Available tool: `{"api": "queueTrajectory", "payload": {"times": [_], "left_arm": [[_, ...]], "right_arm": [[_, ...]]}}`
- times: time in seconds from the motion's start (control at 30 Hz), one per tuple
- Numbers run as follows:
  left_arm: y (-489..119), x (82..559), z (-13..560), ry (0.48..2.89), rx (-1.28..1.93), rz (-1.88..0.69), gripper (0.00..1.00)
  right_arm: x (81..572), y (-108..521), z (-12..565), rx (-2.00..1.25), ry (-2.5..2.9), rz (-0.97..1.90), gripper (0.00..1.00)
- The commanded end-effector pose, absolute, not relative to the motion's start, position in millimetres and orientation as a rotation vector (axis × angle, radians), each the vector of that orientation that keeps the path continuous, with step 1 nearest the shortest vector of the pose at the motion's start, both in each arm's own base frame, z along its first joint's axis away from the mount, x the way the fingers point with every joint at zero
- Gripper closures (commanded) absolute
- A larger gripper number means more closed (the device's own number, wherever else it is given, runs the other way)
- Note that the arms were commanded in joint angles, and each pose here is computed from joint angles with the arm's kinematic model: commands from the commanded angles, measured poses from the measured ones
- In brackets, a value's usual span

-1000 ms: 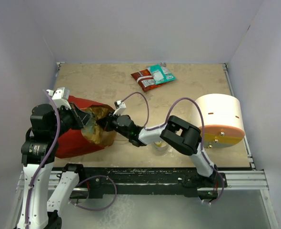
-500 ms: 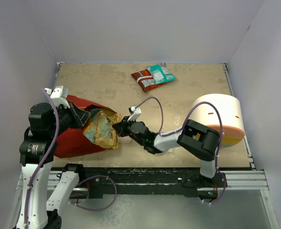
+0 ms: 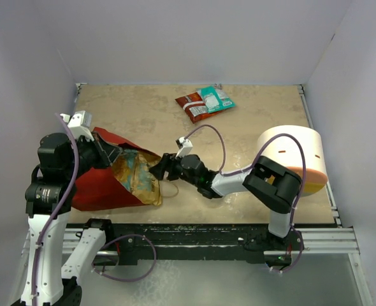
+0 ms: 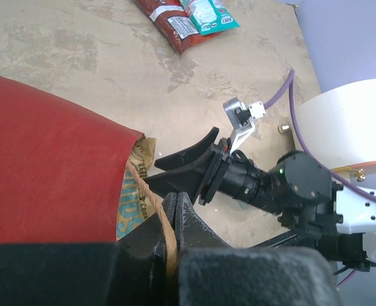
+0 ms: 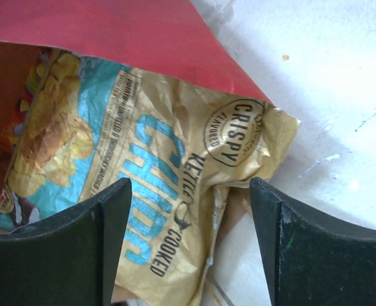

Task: Take the snacks out of the paper bag
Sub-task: Take out the snack from the paper bag.

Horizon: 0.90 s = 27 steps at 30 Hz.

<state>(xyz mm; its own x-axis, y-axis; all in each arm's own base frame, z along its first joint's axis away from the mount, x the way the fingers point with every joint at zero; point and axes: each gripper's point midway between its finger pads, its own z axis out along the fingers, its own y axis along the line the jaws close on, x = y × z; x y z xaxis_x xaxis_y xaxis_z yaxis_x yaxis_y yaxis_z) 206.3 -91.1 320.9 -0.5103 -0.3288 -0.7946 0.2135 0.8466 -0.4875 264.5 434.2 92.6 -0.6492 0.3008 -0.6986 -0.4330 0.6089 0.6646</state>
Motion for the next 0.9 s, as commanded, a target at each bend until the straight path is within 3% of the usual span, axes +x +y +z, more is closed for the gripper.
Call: {"api": "queueTrajectory", "payload": {"times": [0.0,0.43,0.63,0.87], "left_arm": [[-97.5,206.8,351.5,1.898,-0.052,-0.713,1.00],[-99.4,209.7,343.5,1.922,-0.053,-0.726,1.00],[-98.6,209.4,339.8,1.934,-0.052,-0.718,1.00],[-97.9,207.0,340.0,1.934,-0.052,-0.713,1.00]], "right_arm": [[256.3,429.2,92.0,-0.244,2.111,1.218,0.22],[234.0,449.0,75.7,-0.287,2.130,1.401,0.26],[235.4,457.8,72.7,-0.254,2.140,1.400,0.38],[225.9,470.8,67.7,-0.230,2.145,1.455,0.33]]}}
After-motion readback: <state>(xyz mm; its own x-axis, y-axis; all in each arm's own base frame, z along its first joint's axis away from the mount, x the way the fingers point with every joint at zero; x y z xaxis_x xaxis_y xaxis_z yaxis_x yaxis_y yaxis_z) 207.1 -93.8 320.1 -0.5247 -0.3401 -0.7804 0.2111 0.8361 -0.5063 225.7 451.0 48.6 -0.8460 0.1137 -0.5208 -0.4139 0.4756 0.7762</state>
